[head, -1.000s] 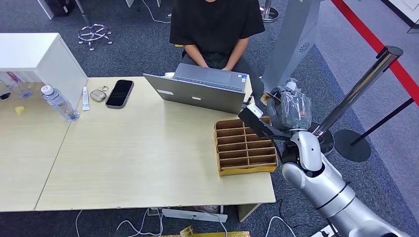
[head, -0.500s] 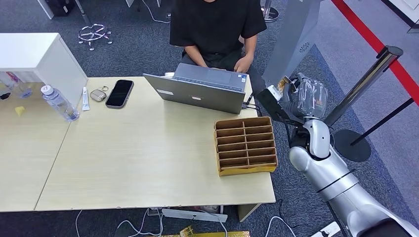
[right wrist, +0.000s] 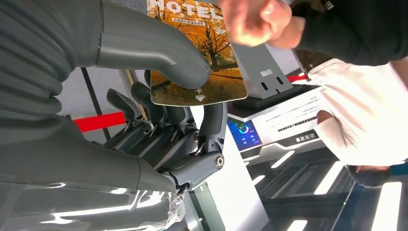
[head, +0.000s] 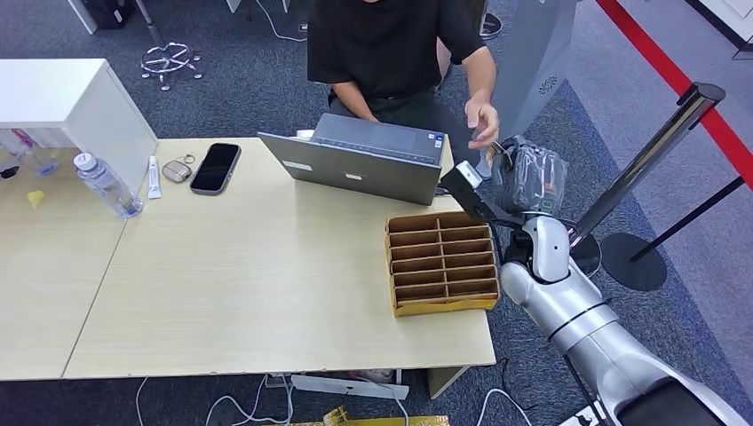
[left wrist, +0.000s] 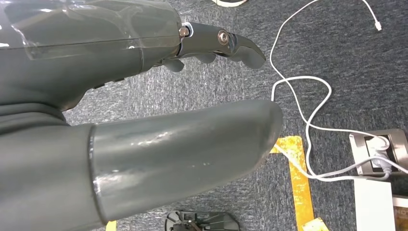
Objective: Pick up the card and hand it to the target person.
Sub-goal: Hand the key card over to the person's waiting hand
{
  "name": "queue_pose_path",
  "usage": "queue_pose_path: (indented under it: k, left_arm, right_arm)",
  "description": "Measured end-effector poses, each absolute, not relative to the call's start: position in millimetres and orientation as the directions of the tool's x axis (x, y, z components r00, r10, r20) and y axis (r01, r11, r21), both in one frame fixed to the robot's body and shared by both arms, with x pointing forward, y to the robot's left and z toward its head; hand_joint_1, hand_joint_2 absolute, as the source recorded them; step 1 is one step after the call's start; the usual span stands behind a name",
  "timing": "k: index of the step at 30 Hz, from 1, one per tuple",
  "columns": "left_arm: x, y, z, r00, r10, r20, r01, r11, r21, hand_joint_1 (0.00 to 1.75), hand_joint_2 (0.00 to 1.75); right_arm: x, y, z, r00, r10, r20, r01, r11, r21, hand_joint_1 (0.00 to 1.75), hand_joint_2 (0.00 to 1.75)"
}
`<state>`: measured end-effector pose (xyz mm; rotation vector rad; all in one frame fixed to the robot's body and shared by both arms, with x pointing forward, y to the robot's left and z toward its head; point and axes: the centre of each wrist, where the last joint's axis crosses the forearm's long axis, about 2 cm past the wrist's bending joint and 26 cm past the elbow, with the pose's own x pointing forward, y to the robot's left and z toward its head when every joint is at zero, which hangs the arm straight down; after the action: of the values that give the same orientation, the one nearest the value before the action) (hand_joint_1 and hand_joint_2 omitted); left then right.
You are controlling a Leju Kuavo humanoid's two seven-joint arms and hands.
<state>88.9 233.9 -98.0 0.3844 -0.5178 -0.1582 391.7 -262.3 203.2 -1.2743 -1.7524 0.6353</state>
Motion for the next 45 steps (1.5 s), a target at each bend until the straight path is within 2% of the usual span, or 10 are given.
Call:
queue_pose_path:
  k: [13,16,20,27,28,29,31,32,33,45]
  left_arm:
    - [89,234,-98,0.856,-0.256,0.45,0.065,0.915,0.398,0.0,0.0]
    - [89,233,-98,0.855,-0.258,0.45,0.067,0.915,0.398,0.0,0.0]
    - [89,233,-98,0.855,-0.258,0.449,0.068,0.915,0.398,0.0,0.0]
    - [90,233,-98,0.856,-0.258,0.448,0.068,0.915,0.398,0.0,0.0]
    - [90,233,-98,0.856,-0.258,0.448,0.068,0.915,0.398,0.0,0.0]
    - [90,233,-98,0.856,-0.258,0.448,0.068,0.915,0.398,0.0,0.0]
    - [90,233,-98,0.856,-0.258,0.449,0.067,0.915,0.398,0.0,0.0]
    - [90,233,-98,0.856,-0.258,0.448,0.067,0.915,0.398,0.0,0.0]
    - [90,233,-98,0.856,-0.258,0.448,0.067,0.915,0.398,0.0,0.0]
    - [90,233,-98,0.855,-0.258,0.45,0.066,0.915,0.398,0.0,0.0]
  right_arm:
    - [391,-252,194,-0.132,0.947,0.293,0.501,0.318,-0.805,1.49,1.75]
    - [391,-251,192,-0.129,0.949,0.287,0.497,0.312,-0.81,1.42,1.75]
    - [391,-251,189,-0.124,0.953,0.277,0.489,0.302,-0.819,1.17,1.75]
    - [391,-250,183,-0.111,0.957,0.27,0.466,0.29,-0.836,1.17,1.75]
    - [391,-250,183,-0.11,0.957,0.269,0.465,0.289,-0.837,1.08,1.75]
    - [392,-250,182,-0.108,0.957,0.269,0.464,0.288,-0.838,0.87,1.75]
    - [392,-250,181,-0.105,0.958,0.268,0.461,0.286,-0.84,0.29,1.75]
    - [392,-250,181,-0.104,0.958,0.267,0.457,0.284,-0.843,0.09,1.75]
    - [392,-250,180,-0.101,0.959,0.266,0.45,0.282,-0.847,0.0,1.75]
    - [390,-249,172,-0.077,0.959,0.272,0.426,0.279,-0.861,0.0,1.75]
